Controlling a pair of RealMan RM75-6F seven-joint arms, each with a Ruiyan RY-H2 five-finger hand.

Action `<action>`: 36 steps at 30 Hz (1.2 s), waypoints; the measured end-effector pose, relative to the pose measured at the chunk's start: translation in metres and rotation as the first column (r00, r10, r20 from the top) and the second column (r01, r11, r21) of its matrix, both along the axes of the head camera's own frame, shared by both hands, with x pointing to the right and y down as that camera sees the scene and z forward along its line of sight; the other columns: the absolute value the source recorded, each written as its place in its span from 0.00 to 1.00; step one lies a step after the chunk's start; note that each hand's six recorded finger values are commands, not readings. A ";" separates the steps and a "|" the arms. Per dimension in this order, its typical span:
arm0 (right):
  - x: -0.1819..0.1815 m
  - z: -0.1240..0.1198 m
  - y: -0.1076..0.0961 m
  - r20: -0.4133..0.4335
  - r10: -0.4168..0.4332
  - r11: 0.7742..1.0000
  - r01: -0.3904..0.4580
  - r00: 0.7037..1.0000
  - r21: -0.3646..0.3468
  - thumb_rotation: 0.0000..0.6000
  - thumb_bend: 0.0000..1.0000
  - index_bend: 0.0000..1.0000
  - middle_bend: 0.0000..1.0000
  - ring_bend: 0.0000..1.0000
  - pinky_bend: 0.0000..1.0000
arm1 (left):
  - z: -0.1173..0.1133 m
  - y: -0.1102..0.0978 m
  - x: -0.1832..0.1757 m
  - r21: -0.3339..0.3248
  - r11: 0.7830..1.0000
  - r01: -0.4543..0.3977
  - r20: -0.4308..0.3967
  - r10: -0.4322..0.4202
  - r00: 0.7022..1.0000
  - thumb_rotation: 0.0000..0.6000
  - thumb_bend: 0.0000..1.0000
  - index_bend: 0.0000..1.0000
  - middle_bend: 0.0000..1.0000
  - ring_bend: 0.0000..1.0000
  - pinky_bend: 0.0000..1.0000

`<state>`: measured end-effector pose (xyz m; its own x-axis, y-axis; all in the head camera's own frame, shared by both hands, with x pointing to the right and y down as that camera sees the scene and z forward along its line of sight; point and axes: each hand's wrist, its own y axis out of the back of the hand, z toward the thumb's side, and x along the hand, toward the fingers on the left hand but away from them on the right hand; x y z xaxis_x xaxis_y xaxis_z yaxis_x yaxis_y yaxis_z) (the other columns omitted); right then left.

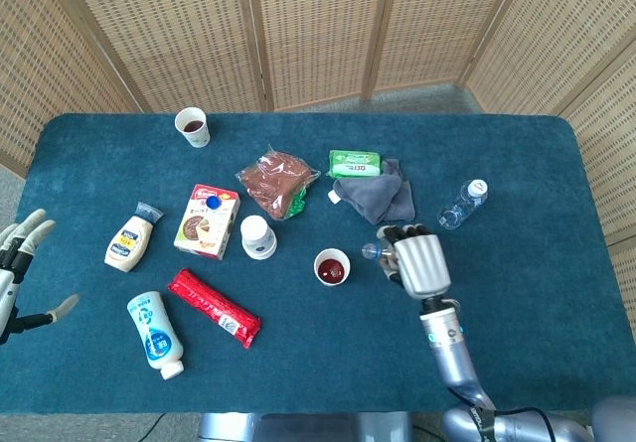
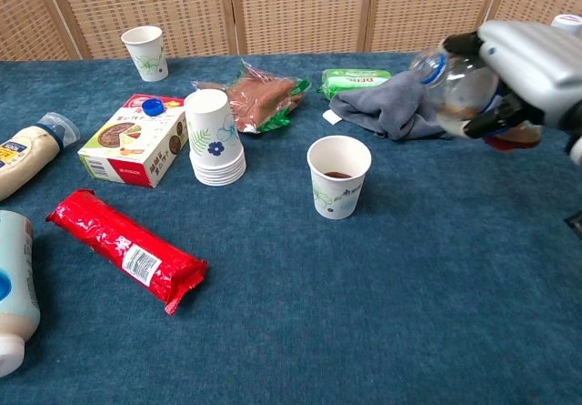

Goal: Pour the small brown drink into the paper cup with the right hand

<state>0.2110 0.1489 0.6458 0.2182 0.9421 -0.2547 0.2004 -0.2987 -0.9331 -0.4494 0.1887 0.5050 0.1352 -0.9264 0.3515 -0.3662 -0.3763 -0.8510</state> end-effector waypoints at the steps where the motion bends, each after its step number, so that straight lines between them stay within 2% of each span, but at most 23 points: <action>1: 0.008 -0.001 0.001 0.030 0.033 0.999 -0.033 0.999 -0.006 1.00 0.75 0.41 0.61 0.50 0.81 | 0.000 0.000 0.001 -0.002 1.000 -0.003 0.000 0.003 1.000 1.00 0.26 0.00 0.00 0.00 0.00; 6: 0.038 -0.003 0.003 0.144 0.156 0.988 -0.151 0.977 -0.042 1.00 0.75 0.41 0.61 0.50 0.80 | 0.002 0.001 0.002 -0.008 1.000 -0.008 0.005 0.008 1.000 1.00 0.26 0.00 0.00 0.00 0.00; 9: 0.054 -0.002 0.003 0.229 0.224 0.974 -0.211 0.947 -0.079 1.00 0.75 0.41 0.61 0.50 0.81 | 0.003 0.001 0.004 -0.014 1.000 -0.012 0.009 0.012 1.000 1.00 0.26 0.00 0.00 0.00 0.00; 16: 0.093 0.006 0.004 0.418 0.343 0.939 -0.311 0.841 -0.145 1.00 0.75 0.41 0.61 0.49 0.80 | 0.006 0.002 0.005 -0.022 1.000 -0.012 0.020 0.013 1.000 1.00 0.25 0.00 0.00 0.00 0.00; 25: 0.133 0.027 0.015 0.532 0.405 0.909 -0.392 0.744 -0.144 1.00 0.75 0.42 0.61 0.49 0.80 | 0.010 0.003 0.009 -0.034 0.999 -0.020 0.036 0.021 0.999 1.00 0.26 0.00 0.00 0.00 0.00; 36: 0.160 0.042 0.026 0.582 0.462 0.863 -0.489 0.669 -0.123 1.00 0.75 0.42 0.61 0.48 0.77 | 0.012 0.003 0.009 -0.045 0.999 -0.026 0.036 0.028 0.999 1.00 0.26 0.00 0.00 0.00 0.00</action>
